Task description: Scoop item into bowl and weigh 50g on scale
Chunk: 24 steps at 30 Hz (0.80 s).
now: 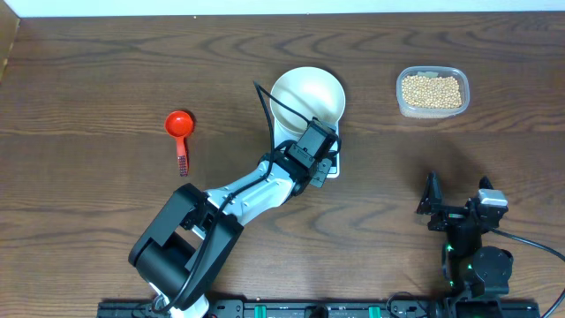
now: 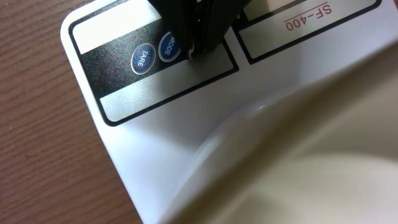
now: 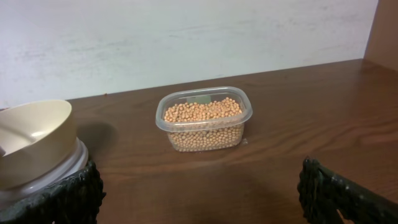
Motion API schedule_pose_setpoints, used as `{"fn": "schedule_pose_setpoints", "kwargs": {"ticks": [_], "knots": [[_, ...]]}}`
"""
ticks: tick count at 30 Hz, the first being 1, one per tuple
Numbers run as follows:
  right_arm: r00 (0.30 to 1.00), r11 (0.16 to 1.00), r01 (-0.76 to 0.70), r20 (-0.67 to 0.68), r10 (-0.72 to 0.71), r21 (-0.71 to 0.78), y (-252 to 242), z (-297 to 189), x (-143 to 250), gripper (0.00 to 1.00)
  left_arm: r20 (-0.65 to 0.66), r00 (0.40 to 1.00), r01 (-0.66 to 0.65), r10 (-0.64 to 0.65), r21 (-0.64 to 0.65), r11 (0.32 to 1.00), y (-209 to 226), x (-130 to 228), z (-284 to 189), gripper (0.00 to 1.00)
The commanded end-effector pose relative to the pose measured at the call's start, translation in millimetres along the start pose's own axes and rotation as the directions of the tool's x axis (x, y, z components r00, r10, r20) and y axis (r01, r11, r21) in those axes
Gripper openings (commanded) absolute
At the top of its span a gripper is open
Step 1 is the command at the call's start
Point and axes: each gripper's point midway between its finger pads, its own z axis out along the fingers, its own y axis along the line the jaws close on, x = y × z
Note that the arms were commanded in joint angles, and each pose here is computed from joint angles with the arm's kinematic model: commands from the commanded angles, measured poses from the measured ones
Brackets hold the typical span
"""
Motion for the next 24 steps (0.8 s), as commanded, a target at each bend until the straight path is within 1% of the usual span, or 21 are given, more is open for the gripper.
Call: {"fn": "schedule_pose_setpoints", "kwargs": {"ticks": [1, 10, 21, 24], "knots": [[1.0, 1.0, 0.008, 0.002, -0.008, -0.004, 1.2, -0.3, 0.1, 0.99, -0.15, 0.989, 0.002, -0.012, -0.066, 0.998, 14.7, 50.6, 21.4, 0.07], [1.0, 1.0, 0.008, 0.002, -0.008, -0.004, 1.2, -0.3, 0.1, 0.99, -0.13, 0.991, 0.003, -0.012, -0.073, 0.997, 15.6, 46.1, 22.5, 0.07], [1.0, 1.0, 0.008, 0.002, -0.008, -0.004, 1.2, -0.3, 0.1, 0.99, -0.159, 0.987, -0.008, -0.009, -0.105, 0.994, 21.2, 56.9, 33.1, 0.08], [1.0, 1.0, 0.008, 0.002, -0.008, -0.004, 1.2, -0.3, 0.1, 0.99, -0.156, 0.988, -0.014, -0.008, -0.139, 0.99, 27.2, 56.5, 32.4, 0.07]]}}
